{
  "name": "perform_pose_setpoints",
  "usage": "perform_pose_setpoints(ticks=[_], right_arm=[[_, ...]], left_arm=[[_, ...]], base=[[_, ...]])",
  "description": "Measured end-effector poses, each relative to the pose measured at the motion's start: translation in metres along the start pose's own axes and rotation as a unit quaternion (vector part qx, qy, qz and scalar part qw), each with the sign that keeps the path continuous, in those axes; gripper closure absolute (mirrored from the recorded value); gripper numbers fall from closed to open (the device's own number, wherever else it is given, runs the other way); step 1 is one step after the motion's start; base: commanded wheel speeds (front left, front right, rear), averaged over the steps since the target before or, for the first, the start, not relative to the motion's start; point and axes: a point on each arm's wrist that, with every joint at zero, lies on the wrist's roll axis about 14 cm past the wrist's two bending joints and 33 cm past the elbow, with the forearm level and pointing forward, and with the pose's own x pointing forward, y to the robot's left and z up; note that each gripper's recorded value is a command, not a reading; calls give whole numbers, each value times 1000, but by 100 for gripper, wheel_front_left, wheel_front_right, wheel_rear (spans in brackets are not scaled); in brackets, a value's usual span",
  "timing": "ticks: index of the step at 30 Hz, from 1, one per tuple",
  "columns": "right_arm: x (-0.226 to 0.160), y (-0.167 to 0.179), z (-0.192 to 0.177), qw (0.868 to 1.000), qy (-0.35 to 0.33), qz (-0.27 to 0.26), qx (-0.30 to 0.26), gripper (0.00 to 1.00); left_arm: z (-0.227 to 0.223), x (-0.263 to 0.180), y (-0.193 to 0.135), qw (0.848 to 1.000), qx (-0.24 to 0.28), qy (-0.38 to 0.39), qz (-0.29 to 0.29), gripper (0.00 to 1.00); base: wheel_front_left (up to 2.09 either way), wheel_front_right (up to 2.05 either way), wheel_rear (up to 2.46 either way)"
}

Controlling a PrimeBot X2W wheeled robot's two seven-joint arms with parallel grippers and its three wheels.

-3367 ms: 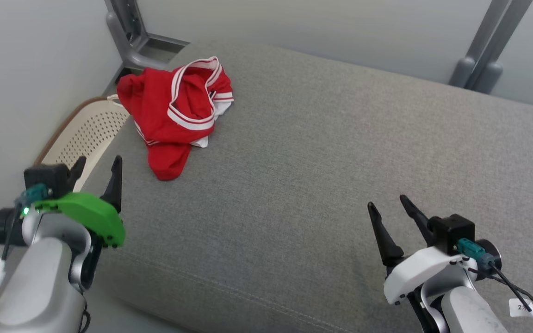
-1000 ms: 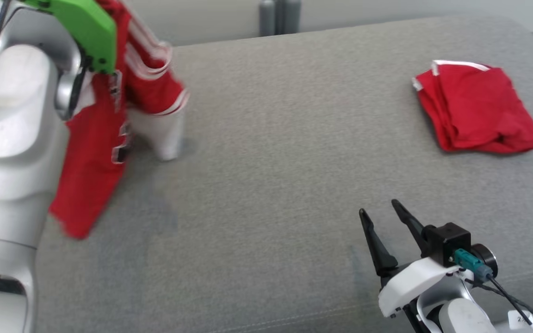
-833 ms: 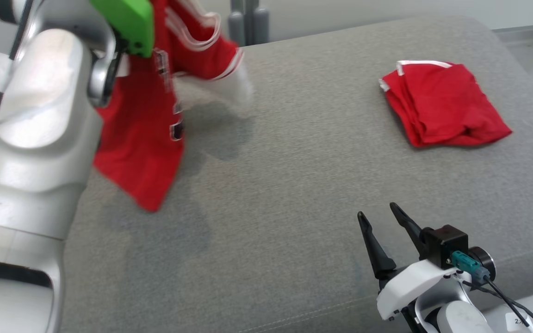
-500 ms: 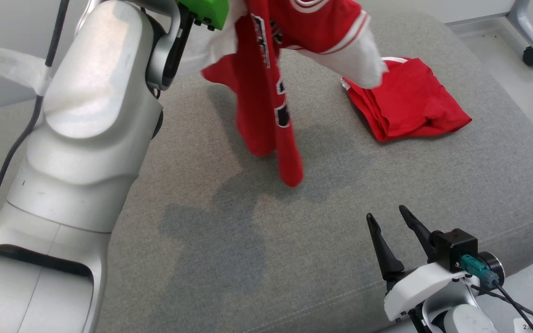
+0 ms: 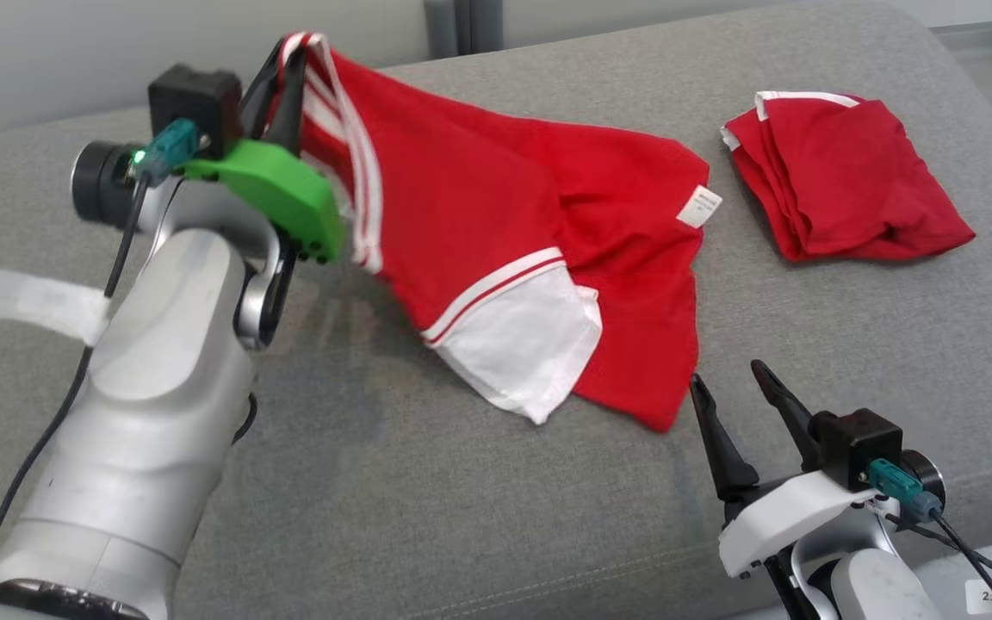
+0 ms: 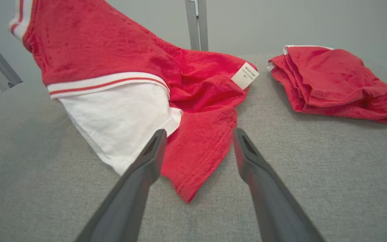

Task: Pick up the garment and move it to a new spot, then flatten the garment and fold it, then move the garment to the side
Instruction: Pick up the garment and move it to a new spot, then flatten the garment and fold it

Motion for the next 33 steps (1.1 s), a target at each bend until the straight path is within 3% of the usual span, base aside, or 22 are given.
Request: perform_pose_setpoints(ticks=[5, 10, 12, 20, 26, 29, 33], right_arm=[[13, 12, -3, 1000, 6, 21, -4, 0], [18, 18, -7, 999, 13, 31, -5, 0], [19, 18, -5, 999, 11, 31, -5, 0], [15, 13, -1, 1000, 5, 24, -7, 0], [12, 12, 3, 1000, -2, 22, -6, 0], [10, 14, 6, 1000, -6, 24, -5, 0], [7, 12, 7, 1000, -8, 20, -3, 0]], left_arm=[[-65, -38, 59, 994, 21, 79, 71, 100], [-103, -67, 93, 983, 35, 135, 118, 100], [-112, -74, 103, 978, 36, 152, 137, 0], [-145, -97, 106, 961, -24, 221, 167, 0], [-160, -102, 68, 951, -96, 258, 137, 0], [-157, -100, 49, 955, -114, 247, 118, 0], [-176, -111, 16, 948, -137, 274, 89, 0]], base=[[0, 0, 0], [0, 0, 0], [0, 0, 0], [0, 0, 0], [0, 0, 0], [0, 0, 0], [0, 0, 0]])
